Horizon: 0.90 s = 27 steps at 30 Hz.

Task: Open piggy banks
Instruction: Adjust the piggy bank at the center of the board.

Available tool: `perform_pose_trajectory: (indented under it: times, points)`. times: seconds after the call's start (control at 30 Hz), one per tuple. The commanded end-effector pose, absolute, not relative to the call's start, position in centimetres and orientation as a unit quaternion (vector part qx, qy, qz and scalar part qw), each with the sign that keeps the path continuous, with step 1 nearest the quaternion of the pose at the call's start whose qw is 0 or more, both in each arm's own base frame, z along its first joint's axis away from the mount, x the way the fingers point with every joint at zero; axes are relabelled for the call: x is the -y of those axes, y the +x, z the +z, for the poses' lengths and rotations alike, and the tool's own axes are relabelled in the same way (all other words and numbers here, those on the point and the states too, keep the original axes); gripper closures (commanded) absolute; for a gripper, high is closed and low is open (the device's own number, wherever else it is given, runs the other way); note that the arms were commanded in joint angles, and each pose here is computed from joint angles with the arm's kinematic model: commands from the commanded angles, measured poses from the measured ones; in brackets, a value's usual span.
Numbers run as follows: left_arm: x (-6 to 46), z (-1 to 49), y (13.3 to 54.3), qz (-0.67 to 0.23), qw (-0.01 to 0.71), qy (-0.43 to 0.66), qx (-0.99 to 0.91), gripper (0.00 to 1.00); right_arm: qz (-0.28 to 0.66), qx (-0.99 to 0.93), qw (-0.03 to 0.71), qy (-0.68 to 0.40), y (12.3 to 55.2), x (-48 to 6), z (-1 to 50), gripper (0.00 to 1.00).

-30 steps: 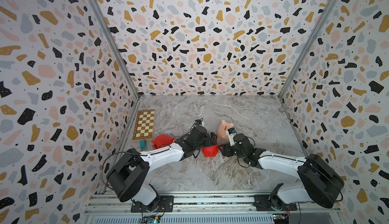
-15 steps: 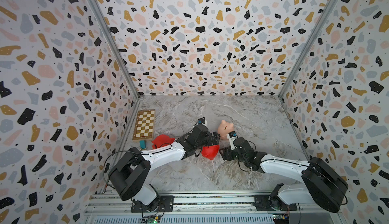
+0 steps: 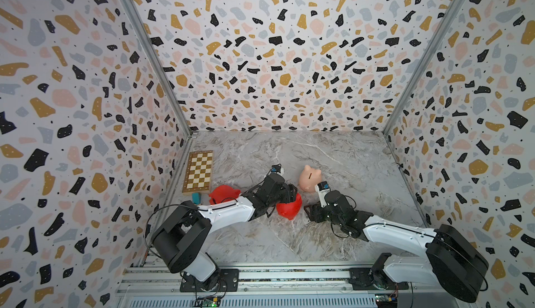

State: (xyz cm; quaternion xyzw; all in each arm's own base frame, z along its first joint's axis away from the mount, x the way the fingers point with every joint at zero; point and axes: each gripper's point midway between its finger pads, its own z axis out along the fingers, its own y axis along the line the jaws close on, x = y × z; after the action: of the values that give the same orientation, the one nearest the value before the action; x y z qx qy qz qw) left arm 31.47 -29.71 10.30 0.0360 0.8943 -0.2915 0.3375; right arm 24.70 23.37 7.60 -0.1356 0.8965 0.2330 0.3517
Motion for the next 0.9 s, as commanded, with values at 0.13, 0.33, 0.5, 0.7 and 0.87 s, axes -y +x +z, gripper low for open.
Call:
perform_pose_trajectory:
  times: [0.13, 0.33, 0.5, 0.7, 0.87]
  points:
    - [29.2, 7.7, 31.9, -0.322, 0.326, 0.022, -0.888, 0.47, 0.240, -0.895, 0.350, -0.138, 24.7, -23.5, 7.9, 0.29]
    - [28.3, 6.7, 31.9, -0.336, 0.316, 0.015, -0.887, 0.56, 0.256, -0.891, 0.345, -0.146, 24.4, -24.1, 8.0, 0.30]
    - [27.3, 6.4, 32.7, -0.341, 0.318, 0.013, -0.885, 0.57, 0.262, -0.890, 0.343, -0.148, 24.3, -24.2, 8.1, 0.31]
    - [25.7, 5.4, 33.3, -0.363, 0.317, -0.007, -0.876, 0.55, 0.272, -0.883, 0.348, -0.156, 24.2, -24.6, 8.8, 0.31]
    - [24.1, 5.1, 33.4, -0.363, 0.324, -0.018, -0.873, 0.56, 0.274, -0.881, 0.352, -0.158, 24.2, -24.7, 9.1, 0.31]
